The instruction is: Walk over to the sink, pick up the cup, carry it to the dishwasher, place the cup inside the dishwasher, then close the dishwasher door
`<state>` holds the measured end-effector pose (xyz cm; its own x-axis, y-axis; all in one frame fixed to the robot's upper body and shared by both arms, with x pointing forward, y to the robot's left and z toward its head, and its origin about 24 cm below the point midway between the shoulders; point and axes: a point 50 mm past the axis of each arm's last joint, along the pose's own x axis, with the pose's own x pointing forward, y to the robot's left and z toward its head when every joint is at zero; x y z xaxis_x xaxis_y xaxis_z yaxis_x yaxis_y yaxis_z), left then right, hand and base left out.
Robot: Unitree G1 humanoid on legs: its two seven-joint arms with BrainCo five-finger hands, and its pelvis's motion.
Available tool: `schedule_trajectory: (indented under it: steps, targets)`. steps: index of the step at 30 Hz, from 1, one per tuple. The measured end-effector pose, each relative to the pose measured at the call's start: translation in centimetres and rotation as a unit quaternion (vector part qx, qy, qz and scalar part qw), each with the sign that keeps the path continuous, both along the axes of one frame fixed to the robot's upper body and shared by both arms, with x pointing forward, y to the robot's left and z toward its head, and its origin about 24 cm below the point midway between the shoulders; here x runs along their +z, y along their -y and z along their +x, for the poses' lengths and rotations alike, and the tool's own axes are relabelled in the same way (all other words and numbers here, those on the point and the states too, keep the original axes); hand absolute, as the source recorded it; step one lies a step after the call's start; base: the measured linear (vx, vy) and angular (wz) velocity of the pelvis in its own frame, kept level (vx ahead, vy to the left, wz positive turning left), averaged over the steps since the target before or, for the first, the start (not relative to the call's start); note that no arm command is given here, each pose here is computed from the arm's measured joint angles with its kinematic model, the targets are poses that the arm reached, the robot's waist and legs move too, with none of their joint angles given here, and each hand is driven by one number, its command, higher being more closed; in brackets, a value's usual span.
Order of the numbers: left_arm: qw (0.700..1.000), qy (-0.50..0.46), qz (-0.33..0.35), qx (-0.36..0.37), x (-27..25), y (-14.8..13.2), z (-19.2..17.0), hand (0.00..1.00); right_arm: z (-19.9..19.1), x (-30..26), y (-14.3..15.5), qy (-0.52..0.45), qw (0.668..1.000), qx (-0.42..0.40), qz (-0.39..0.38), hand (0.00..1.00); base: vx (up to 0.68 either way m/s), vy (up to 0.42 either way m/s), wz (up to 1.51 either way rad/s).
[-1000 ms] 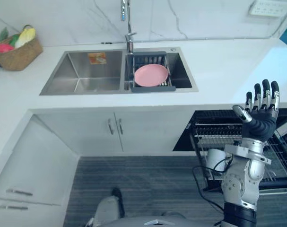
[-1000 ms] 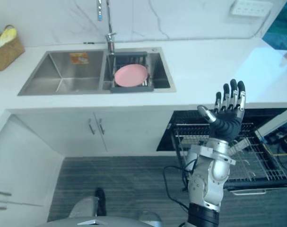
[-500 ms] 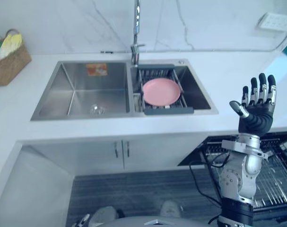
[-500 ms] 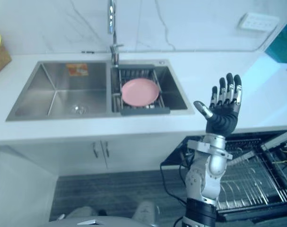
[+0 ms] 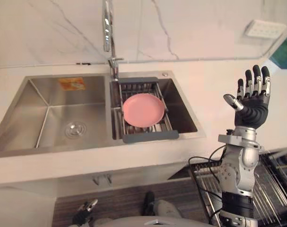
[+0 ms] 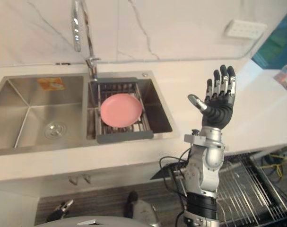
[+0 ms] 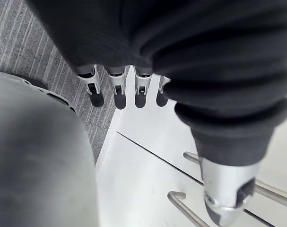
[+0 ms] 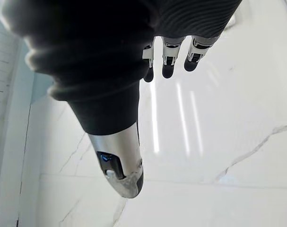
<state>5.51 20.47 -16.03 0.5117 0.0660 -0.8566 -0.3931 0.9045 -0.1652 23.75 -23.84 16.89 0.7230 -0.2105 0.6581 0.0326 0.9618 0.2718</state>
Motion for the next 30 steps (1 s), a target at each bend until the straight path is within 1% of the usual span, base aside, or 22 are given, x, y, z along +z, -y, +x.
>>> schedule_trajectory:
  steps: [2, 7, 13, 14, 15, 25, 28, 30]
  targets:
    - [1.000, -0.005, 0.000, 0.000, -0.1, 0.1, -0.3, 0.00, 0.5, 0.7, -0.3, 0.006, 1.000, 0.002, -0.013, 0.00, -0.13, 0.012, -0.04]
    - [1.000, -0.016, 0.012, 0.005, -0.2, -0.2, -1.7, 0.00, 0.7, -0.2, -0.5, -0.042, 0.998, 0.023, -0.052, 0.00, -0.10, 0.045, -0.10]
    - [1.000, -0.014, 0.025, 0.000, -0.2, -0.3, -1.5, 0.00, 0.7, -1.3, -0.4, -0.085, 0.991, 0.023, -0.097, 0.00, 0.00, 0.046, 0.07]
    - [1.000, -0.013, 0.026, -0.001, -0.1, -0.3, -1.5, 0.00, 0.6, -1.5, -0.4, -0.089, 0.991, 0.024, -0.098, 0.00, 0.02, 0.042, 0.13]
    - [0.998, -0.010, 0.057, -0.019, 0.0, -0.6, -1.0, 0.00, 0.9, -2.4, -0.4, -0.107, 0.988, 0.040, -0.105, 0.00, 0.01, 0.015, 0.06]
    - [0.998, -0.010, 0.055, -0.018, 0.0, -0.5, -1.1, 0.00, 0.9, -2.3, -0.4, -0.107, 0.987, 0.039, -0.111, 0.00, 0.00, 0.000, 0.03]
    - [0.998, -0.011, 0.054, -0.017, 0.0, -0.5, -1.1, 0.00, 0.9, -1.8, -0.3, -0.113, 0.980, 0.017, -0.163, 0.00, -0.04, 0.007, 0.15]
    - [0.998, -0.014, 0.054, -0.016, 0.0, -0.5, -1.5, 0.00, 1.2, -0.5, -0.3, -0.111, 0.962, -0.027, -0.247, 0.00, -0.07, 0.007, 0.06]
